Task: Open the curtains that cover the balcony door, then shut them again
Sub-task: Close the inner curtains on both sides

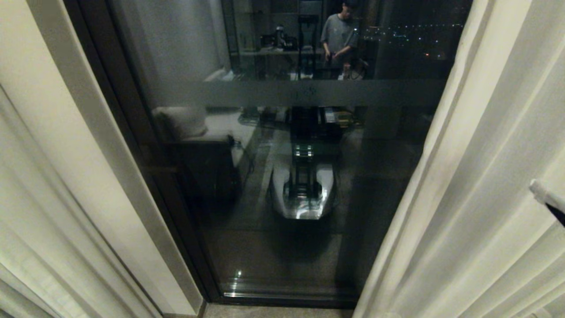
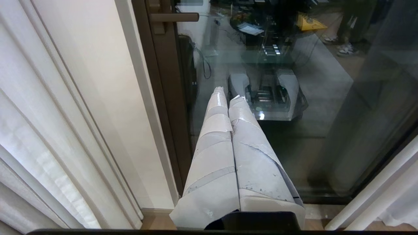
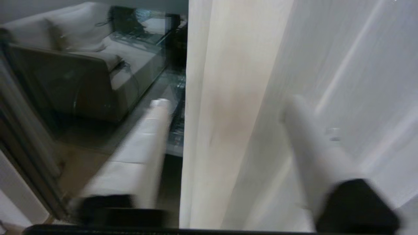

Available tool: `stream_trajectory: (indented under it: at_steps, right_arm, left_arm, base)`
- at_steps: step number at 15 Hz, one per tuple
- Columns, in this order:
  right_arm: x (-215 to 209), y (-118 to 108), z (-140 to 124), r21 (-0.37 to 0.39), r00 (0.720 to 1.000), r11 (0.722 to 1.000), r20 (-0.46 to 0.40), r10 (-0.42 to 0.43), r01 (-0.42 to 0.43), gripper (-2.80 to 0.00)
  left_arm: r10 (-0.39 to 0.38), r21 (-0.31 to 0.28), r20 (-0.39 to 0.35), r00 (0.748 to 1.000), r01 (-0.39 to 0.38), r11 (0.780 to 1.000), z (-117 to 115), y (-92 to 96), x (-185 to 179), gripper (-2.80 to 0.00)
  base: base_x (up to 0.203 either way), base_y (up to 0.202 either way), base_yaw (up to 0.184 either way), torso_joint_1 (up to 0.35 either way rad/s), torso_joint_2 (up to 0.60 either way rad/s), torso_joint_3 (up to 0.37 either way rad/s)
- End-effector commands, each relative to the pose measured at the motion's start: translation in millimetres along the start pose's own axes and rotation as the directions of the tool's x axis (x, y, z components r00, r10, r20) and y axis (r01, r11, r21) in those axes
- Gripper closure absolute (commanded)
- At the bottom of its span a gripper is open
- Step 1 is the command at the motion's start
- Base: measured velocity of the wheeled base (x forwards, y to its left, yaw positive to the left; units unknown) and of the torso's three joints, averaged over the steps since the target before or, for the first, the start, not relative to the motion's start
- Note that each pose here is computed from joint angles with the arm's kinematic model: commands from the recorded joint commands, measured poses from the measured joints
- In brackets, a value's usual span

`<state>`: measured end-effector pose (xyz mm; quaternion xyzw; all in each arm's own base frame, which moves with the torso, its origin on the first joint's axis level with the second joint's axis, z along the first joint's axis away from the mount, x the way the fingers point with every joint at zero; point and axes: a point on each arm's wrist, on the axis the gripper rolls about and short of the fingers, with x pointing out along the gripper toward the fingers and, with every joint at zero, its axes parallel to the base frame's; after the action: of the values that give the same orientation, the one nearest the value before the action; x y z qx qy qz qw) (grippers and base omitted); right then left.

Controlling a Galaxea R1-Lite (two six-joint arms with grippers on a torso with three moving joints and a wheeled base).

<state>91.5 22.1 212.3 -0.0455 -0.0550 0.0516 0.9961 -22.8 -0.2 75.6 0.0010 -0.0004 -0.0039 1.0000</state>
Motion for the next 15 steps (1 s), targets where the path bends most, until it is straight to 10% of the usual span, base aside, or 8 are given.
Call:
stream_trajectory:
  at_steps: [1, 15]
  right_arm:
    - [-15, -1, -13, 0.006, 1.0, 1.0, -0.009, -0.001, 0.001, 0.0]
    - [-97, -1, -104, 0.033, 0.973, 0.999, -0.226, 0.038, -0.031, 0.0]
  left_arm:
    - [0.0, 0.0, 0.001, 1.0, 0.0, 1.0, 0, 0.0, 0, 0.0]
    - [0.0, 0.0, 0.001, 1.0, 0.0, 1.0, 0, 0.0, 0, 0.0]
  base:
    - [0.0, 0.0, 0.0, 0.0, 0.0, 0.0]
    - [0.0, 0.0, 0.0, 0.0, 0.0, 0.0]
